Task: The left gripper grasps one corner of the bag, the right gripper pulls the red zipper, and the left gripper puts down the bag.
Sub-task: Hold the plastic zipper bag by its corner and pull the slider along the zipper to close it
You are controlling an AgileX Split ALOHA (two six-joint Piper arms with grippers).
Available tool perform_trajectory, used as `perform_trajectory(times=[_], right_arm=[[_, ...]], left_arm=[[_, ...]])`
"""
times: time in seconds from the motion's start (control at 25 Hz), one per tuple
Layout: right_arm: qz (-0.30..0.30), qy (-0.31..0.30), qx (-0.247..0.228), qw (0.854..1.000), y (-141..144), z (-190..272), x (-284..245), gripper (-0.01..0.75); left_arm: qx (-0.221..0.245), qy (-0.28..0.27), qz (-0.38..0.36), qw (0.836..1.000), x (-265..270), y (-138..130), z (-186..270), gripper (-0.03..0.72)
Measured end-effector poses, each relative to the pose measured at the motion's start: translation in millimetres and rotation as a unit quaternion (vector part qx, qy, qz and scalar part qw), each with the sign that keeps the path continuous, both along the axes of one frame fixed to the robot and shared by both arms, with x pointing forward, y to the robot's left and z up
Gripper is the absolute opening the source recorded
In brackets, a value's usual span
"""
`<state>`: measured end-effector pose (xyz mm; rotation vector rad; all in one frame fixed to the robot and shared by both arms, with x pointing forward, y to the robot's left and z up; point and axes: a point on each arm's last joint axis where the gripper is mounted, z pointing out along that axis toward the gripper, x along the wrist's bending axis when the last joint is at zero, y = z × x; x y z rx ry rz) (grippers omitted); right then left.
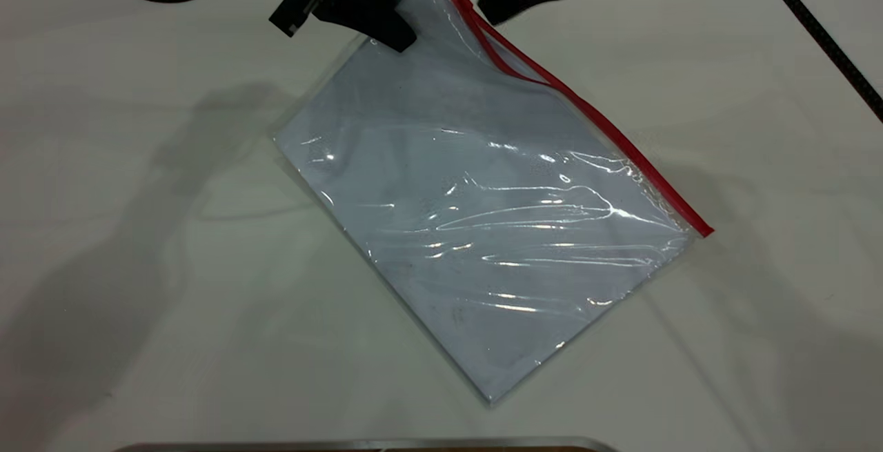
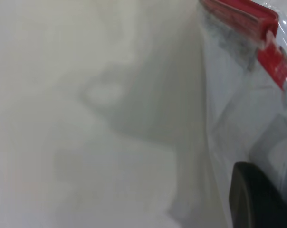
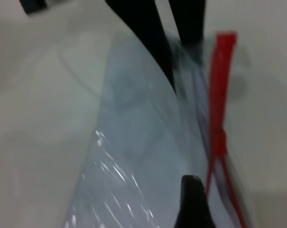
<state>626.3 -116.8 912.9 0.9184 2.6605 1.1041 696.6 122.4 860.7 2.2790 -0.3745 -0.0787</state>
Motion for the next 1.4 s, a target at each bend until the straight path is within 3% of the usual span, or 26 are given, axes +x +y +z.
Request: perform_trajectory(times=[0.28, 0.64, 1.12, 1.4], right_arm=[[0.009, -0.002, 0.045, 0.999, 6.3, 1.1, 0.1, 0.555], [0.001, 0.011, 0.050, 0.999, 7.3, -9.6, 1.5, 0.450], [-0.012, 0.010, 0.059, 0.998, 7.5, -8.4, 3.3, 0.130], [-0.010, 0.010, 0.058, 0.998, 7.1, -8.6, 3.2, 0.043]], left_arm=[[-0.014, 0.003, 0.007, 1.000, 0.5, -2.3, 1.9, 0.051], [-0.029, 0.007, 0.014, 0.999, 1.0, -4.2, 4.0, 0.051], [-0.025, 0.034, 0.034, 0.999, 0.4, -4.3, 4.3, 0.051], [-0.031, 0.052, 0.051, 0.997, 0.7, -5.7, 5.8, 0.051]])
